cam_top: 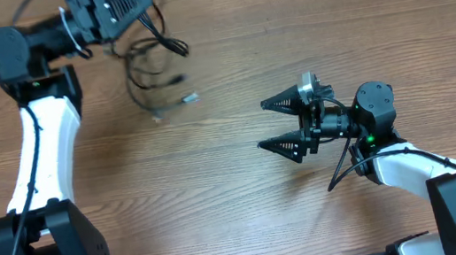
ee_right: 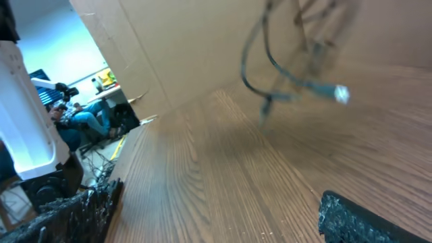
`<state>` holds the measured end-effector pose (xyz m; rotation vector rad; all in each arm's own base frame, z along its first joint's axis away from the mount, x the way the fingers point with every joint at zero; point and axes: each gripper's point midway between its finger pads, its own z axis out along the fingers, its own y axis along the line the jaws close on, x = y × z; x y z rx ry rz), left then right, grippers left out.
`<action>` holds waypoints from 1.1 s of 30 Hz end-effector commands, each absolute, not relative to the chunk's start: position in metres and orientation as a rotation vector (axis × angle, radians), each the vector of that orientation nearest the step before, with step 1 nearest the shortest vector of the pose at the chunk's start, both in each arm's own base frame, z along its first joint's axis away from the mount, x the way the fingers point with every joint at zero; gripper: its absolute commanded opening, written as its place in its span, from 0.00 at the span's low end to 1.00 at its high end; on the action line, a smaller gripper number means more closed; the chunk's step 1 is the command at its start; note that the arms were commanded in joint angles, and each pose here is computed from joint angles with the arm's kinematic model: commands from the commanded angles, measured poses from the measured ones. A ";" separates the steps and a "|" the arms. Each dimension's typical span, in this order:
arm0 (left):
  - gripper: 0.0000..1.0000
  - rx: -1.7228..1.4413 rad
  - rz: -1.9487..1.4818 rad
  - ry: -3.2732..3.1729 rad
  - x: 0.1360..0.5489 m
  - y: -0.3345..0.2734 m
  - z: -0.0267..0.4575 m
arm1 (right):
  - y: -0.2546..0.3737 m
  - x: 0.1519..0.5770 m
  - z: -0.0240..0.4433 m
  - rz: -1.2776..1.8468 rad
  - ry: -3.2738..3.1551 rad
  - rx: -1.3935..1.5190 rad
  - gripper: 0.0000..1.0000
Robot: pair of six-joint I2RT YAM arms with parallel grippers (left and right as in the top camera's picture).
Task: Untangle cables
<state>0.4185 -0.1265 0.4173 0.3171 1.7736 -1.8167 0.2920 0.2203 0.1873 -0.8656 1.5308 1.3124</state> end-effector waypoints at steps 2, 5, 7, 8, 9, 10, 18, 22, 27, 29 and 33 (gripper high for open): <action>0.04 0.330 -1.790 1.766 0.414 -0.119 0.450 | 0.219 0.299 0.193 1.280 1.526 -0.840 1.00; 0.04 0.119 -1.811 1.730 0.438 -0.103 0.458 | 0.219 0.299 0.193 1.293 1.536 -0.828 1.00; 0.04 -0.068 -1.823 1.706 0.458 -0.090 0.456 | 0.219 0.299 0.193 1.297 1.540 -0.824 1.00; 0.04 -0.162 -1.815 1.694 0.468 -0.083 0.452 | 0.219 0.299 0.192 1.299 1.543 -0.824 1.00; 0.04 -0.252 -1.794 1.686 0.479 -0.076 0.446 | 0.219 0.299 0.192 1.301 1.545 -0.821 1.00; 0.04 -0.320 -1.765 1.681 0.488 -0.070 0.440 | 0.219 0.299 0.192 1.301 1.545 -0.821 1.00; 0.04 -0.808 -1.267 1.926 0.525 -0.037 0.317 | 0.219 0.299 0.192 1.299 1.544 -0.820 1.00; 0.04 -0.850 -0.807 2.130 0.511 -0.014 0.252 | 0.218 0.302 0.192 1.285 1.548 -0.806 1.00; 0.04 -0.639 -0.327 2.326 0.488 0.009 0.215 | 0.218 0.304 0.192 1.279 1.550 -0.799 1.00; 0.04 -0.518 -0.217 2.381 0.481 0.013 0.210 | 0.217 0.305 0.192 1.272 1.552 -0.791 1.00; 0.04 -0.382 0.043 2.474 0.462 0.037 0.216 | 0.216 0.309 0.192 1.255 1.558 -0.771 1.00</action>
